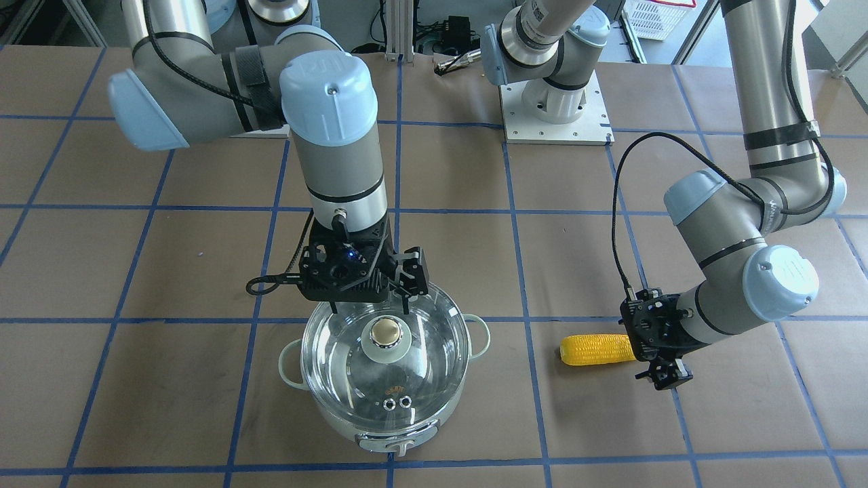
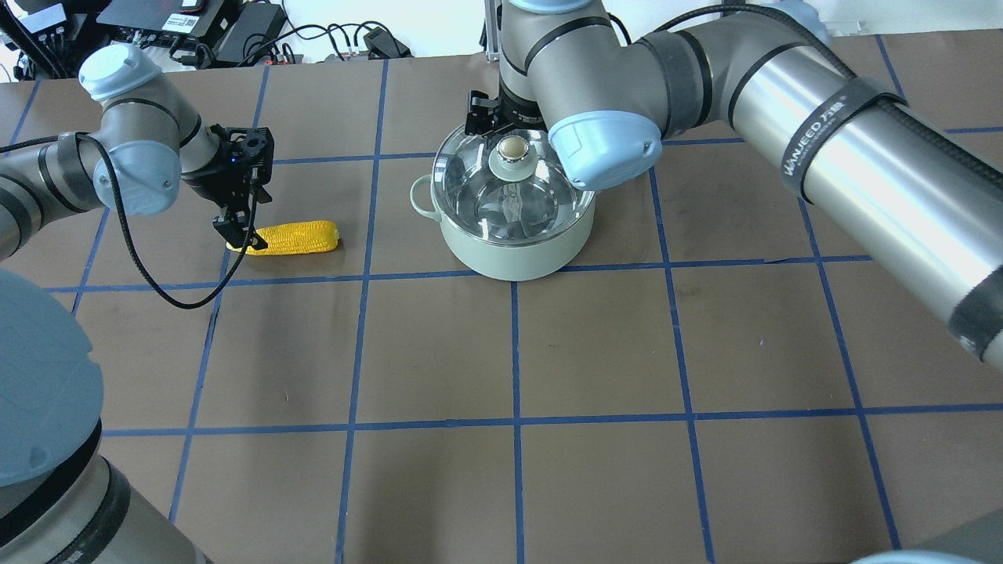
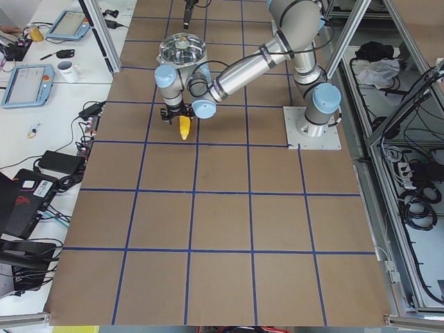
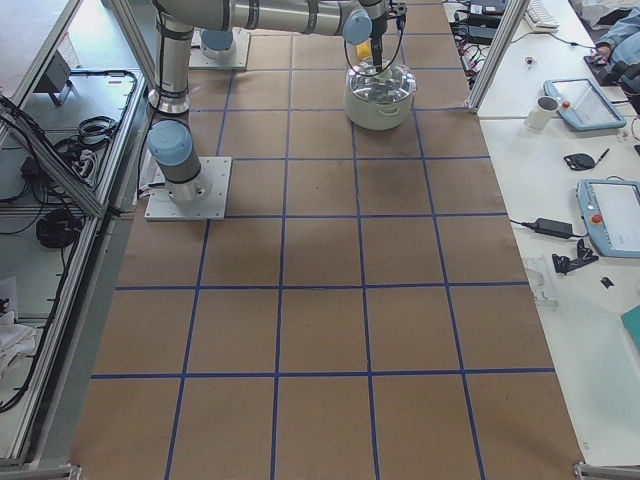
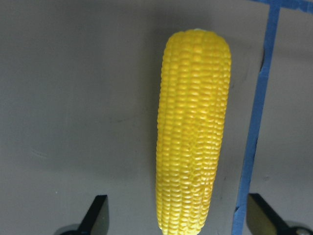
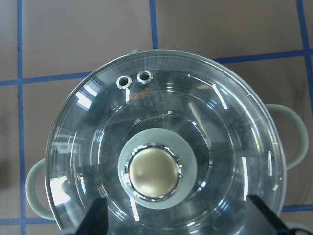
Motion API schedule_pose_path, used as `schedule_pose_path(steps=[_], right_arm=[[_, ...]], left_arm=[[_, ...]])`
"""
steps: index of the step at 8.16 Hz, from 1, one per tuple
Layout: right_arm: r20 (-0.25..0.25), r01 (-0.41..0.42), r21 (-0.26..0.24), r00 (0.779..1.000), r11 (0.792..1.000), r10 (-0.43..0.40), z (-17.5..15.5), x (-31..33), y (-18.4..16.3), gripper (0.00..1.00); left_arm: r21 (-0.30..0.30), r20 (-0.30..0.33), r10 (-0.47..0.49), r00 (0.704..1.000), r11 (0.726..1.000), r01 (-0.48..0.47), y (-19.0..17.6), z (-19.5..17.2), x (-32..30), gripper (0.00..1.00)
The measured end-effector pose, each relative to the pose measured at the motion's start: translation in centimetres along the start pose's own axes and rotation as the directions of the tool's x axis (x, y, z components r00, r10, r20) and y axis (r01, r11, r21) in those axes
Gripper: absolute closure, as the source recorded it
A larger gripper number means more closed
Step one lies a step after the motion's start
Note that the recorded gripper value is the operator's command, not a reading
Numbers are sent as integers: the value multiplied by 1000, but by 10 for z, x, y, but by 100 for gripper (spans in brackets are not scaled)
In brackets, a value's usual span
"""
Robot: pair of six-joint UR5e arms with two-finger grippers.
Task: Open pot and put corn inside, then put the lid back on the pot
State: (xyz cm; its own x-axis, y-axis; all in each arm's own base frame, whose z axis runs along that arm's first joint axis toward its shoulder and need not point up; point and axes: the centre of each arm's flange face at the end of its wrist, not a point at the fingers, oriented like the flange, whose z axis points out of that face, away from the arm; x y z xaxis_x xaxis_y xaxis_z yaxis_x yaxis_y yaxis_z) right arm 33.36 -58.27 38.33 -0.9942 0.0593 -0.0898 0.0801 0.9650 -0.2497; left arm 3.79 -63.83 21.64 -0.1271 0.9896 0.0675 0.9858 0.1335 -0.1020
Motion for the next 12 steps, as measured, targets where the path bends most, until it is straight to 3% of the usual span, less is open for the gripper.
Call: schedule_pose_path(steps=[5, 6, 7, 8, 10, 12], right_arm=[[0, 32, 27, 999, 999, -32, 44, -13, -5, 2], [-6, 33, 28, 999, 999, -33, 47, -13, -6, 21], [-10, 34, 29, 999, 999, -34, 48, -12, -7, 42], [-11, 36, 29, 999, 999, -35, 49, -12, -7, 50], [-9, 37, 30, 999, 999, -37, 48, -12, -8, 64], [-8, 38, 31, 999, 999, -37, 46, -12, -9, 71]], left_arm=[[25, -45, -1, 999, 1000, 2, 0, 26, 5, 0], [30, -50, -3, 999, 1000, 4, -1, 29, 5, 16], [40, -54, -1, 999, 999, 4, -1, 33, 4, 78], [43, -57, 1, 998, 999, 1, -2, 35, 4, 100], [39, -54, 6, 998, 999, -4, -3, 33, 4, 100], [20, -37, 19, 999, 1000, -18, -10, 23, 5, 100]])
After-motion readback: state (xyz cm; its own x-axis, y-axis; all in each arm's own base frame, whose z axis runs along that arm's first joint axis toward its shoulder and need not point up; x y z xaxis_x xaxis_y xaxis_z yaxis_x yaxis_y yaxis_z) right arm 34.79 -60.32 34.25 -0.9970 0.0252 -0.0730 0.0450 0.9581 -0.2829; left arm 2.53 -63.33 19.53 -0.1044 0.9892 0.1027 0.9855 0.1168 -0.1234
